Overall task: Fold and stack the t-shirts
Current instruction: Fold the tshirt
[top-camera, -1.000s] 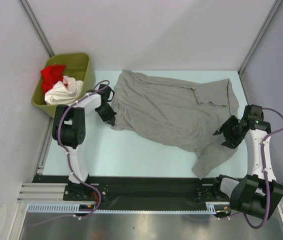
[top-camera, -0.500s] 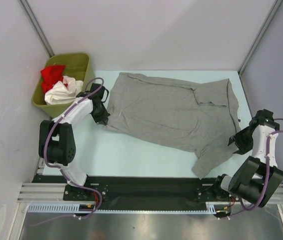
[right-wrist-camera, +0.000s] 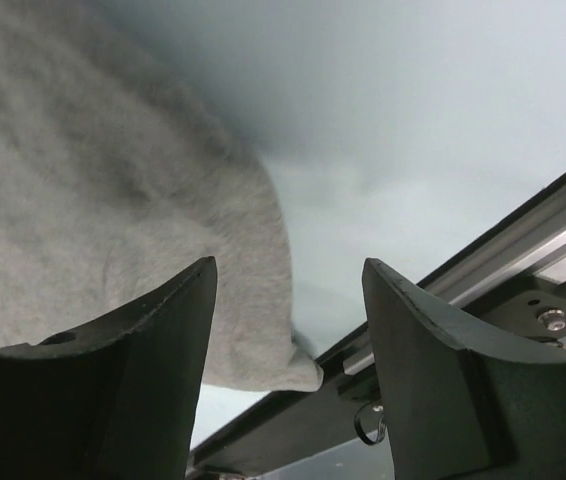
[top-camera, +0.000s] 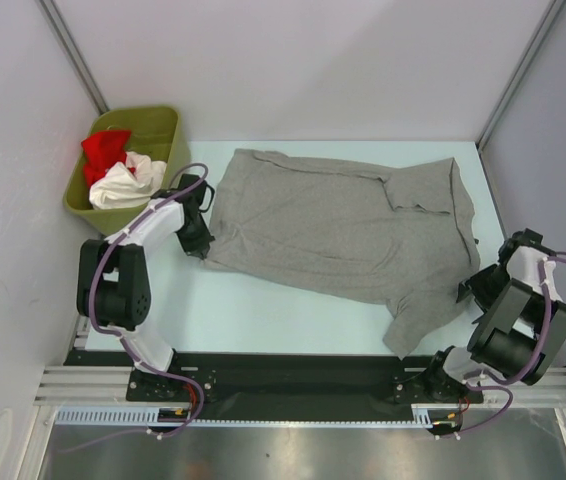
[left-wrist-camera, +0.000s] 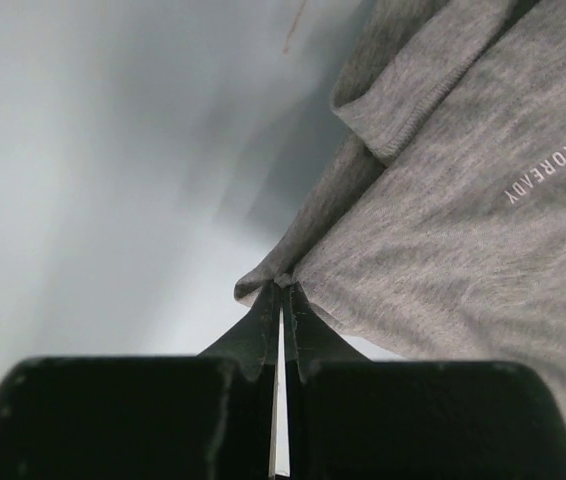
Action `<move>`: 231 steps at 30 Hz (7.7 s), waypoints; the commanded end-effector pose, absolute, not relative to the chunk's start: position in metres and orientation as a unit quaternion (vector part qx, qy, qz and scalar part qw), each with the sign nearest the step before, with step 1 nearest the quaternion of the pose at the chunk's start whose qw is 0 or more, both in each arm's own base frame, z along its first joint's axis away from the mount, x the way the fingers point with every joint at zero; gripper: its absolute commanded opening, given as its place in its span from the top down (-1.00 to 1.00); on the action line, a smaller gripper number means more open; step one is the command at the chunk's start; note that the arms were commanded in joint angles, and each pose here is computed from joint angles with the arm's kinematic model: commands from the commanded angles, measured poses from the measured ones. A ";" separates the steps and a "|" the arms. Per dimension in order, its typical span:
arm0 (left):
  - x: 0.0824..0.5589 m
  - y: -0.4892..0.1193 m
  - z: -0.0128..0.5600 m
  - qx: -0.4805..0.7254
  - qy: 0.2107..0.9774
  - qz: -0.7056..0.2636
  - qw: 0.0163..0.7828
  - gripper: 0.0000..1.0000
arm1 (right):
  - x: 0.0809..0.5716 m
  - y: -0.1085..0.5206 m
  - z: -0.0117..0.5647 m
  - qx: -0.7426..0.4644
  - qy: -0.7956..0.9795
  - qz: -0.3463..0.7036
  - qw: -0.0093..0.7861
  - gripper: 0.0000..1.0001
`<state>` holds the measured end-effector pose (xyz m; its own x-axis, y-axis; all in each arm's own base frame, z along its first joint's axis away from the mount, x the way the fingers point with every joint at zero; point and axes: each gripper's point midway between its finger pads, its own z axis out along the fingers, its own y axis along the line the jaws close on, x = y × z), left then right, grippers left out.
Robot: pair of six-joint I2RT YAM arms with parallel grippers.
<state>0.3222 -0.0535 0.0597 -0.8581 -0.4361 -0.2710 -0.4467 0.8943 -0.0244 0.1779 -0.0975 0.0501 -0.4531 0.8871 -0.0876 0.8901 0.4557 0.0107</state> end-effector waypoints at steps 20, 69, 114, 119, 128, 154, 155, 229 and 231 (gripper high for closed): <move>0.305 -0.033 0.044 -0.225 0.966 0.036 0.118 0.37 | 0.204 -0.105 0.023 0.506 0.860 -0.006 0.066 -0.06; 0.313 -0.021 0.051 -0.244 0.958 0.058 0.138 0.99 | 0.209 -0.096 0.021 0.495 0.866 0.021 0.062 0.85; 0.229 0.007 0.018 -0.300 0.943 0.139 0.040 0.99 | 0.215 -0.092 0.049 0.423 0.904 0.018 0.056 -0.06; 0.231 0.006 0.018 -0.297 0.944 0.137 0.041 0.99 | 0.228 -0.104 0.041 0.421 0.905 0.007 0.066 0.02; 0.226 0.005 0.011 -0.295 0.945 0.135 0.031 0.99 | 0.214 -0.107 0.015 0.453 0.891 -0.031 0.019 0.59; 0.214 0.039 0.060 -0.352 0.914 0.174 0.103 0.99 | 0.213 -0.149 0.079 0.454 0.881 -0.126 0.055 1.00; 0.210 0.038 0.059 -0.352 0.915 0.171 0.099 0.99 | 0.209 -0.147 0.078 0.450 0.882 -0.130 0.049 1.00; 0.278 -0.066 0.110 -0.186 0.944 -0.163 0.218 -0.07 | 0.489 -0.060 0.096 0.332 0.876 0.143 0.318 0.00; 0.291 -0.116 0.122 -0.118 0.938 -0.238 0.223 -0.07 | 0.487 -0.062 0.088 0.334 0.881 0.136 0.305 -0.05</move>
<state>0.2429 -0.0396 0.0781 -0.8274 -0.5077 -0.2402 -0.4599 0.8579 -0.2292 0.4661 -0.0617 0.0743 -0.6125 0.6752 -0.4110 0.5499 0.7375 0.3920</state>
